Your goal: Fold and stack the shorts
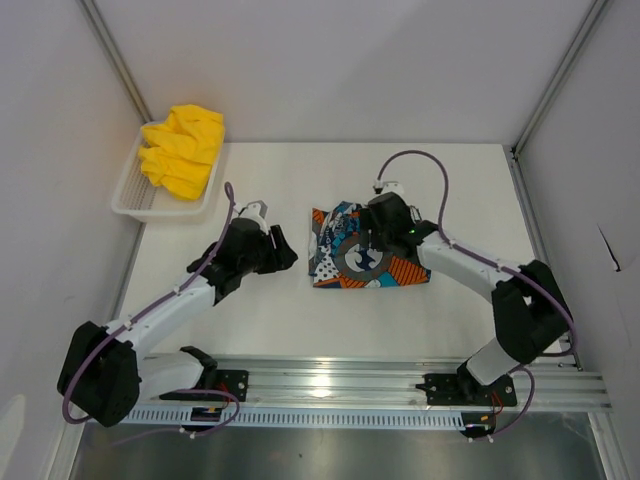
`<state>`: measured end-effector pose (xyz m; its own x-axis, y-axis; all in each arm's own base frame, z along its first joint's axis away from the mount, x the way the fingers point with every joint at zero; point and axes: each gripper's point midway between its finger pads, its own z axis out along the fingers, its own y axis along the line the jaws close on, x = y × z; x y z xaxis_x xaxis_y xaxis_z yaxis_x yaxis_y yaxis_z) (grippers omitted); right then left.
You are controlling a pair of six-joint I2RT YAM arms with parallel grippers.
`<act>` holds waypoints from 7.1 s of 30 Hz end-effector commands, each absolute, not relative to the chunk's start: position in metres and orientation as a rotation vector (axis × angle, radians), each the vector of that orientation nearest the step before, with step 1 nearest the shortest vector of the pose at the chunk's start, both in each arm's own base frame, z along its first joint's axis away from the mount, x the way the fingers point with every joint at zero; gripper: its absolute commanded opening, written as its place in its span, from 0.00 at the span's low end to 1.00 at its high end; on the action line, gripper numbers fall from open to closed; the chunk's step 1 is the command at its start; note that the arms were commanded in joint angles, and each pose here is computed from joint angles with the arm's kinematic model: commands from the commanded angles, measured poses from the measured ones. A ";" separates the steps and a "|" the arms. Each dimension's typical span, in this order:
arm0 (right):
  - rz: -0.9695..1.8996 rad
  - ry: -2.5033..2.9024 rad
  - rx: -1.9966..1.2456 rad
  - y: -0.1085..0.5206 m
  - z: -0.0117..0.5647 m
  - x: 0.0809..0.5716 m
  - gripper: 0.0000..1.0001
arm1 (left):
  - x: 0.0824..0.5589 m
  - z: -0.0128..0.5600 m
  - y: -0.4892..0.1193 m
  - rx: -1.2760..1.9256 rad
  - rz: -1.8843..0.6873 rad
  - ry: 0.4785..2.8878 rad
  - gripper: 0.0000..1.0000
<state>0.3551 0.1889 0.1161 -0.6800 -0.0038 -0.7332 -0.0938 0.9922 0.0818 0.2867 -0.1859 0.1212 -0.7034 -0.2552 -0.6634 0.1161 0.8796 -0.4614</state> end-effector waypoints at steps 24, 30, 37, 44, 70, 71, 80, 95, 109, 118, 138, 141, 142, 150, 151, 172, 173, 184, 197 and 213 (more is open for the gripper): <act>-0.018 2.619 -0.188 0.168 0.002 0.382 0.81 | 0.269 0.140 -0.167 -0.070 -0.560 2.237 0.61; 0.232 2.666 -0.151 0.130 0.012 0.408 0.64 | 0.269 0.143 -0.171 -0.054 -0.582 2.233 0.61; 0.041 2.717 -0.091 0.084 0.019 0.442 0.77 | 0.264 0.151 -0.176 -0.021 -0.619 2.231 0.61; -0.170 2.781 -0.028 0.034 -0.003 0.463 0.80 | 0.259 0.158 -0.177 0.002 -0.644 2.210 0.61; -0.321 2.693 -0.018 -0.059 0.015 0.531 0.85 | 0.255 0.133 -0.188 0.042 -0.697 2.237 0.61; -0.329 2.690 -0.015 -0.058 0.016 0.532 0.85 | 0.255 0.134 -0.188 0.039 -0.696 2.234 0.61; -0.252 2.453 0.133 -0.041 0.104 0.552 0.93 | 0.257 0.148 -0.176 -0.015 -0.638 2.204 0.62; 0.107 1.889 0.174 0.101 0.250 0.473 1.00 | 0.301 0.188 -0.139 -0.351 -0.449 2.133 0.93; 0.522 2.027 0.067 0.208 0.138 0.364 1.00 | 0.371 0.262 -0.018 -0.843 -0.418 1.864 0.99; 0.458 1.888 -0.024 0.225 0.146 0.330 1.00 | 0.441 0.231 0.082 -1.311 -0.401 1.651 0.99; 0.350 1.826 -0.002 0.215 0.143 0.334 1.00 | 0.603 0.147 0.129 -1.512 -0.384 1.571 0.99; 0.338 1.830 -0.006 0.215 0.141 0.335 0.99 | 0.622 0.148 0.125 -1.513 -0.464 1.567 0.98; 0.336 1.830 -0.007 0.215 0.141 0.335 0.99 | 0.625 0.142 0.125 -1.517 -0.475 1.568 0.96; 0.338 1.834 -0.020 0.218 0.140 0.336 0.99 | 0.640 0.225 0.121 -1.292 -0.592 1.454 0.07; 0.345 1.834 -0.022 0.219 0.141 0.337 1.00 | 0.637 0.237 0.121 -1.270 -0.594 1.439 0.00; 0.343 1.819 -0.060 0.227 0.147 0.332 0.99 | 0.361 0.547 -0.039 -0.558 -0.629 0.923 0.00; 0.342 1.819 -0.059 0.227 0.147 0.332 0.99 | 0.343 0.552 -0.040 -0.558 -0.653 0.914 0.00; 0.322 1.778 0.016 0.210 0.158 0.329 0.99 | 0.329 0.401 -0.121 -0.616 -0.851 1.341 0.00; 0.568 1.762 -0.241 0.258 0.156 0.309 0.97 | 0.370 0.264 -0.178 -0.463 -0.449 1.977 0.99; 1.048 1.921 -0.485 0.370 0.126 0.272 0.99 | 0.291 0.284 -0.132 -0.378 -0.480 1.906 0.99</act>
<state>0.2747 0.3463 0.1016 -0.5226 -0.0021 -0.8526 -0.6475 0.6514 0.3954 0.3064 -0.1411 0.2955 -0.3330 -0.5363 -0.7755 -0.0425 0.8302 -0.5559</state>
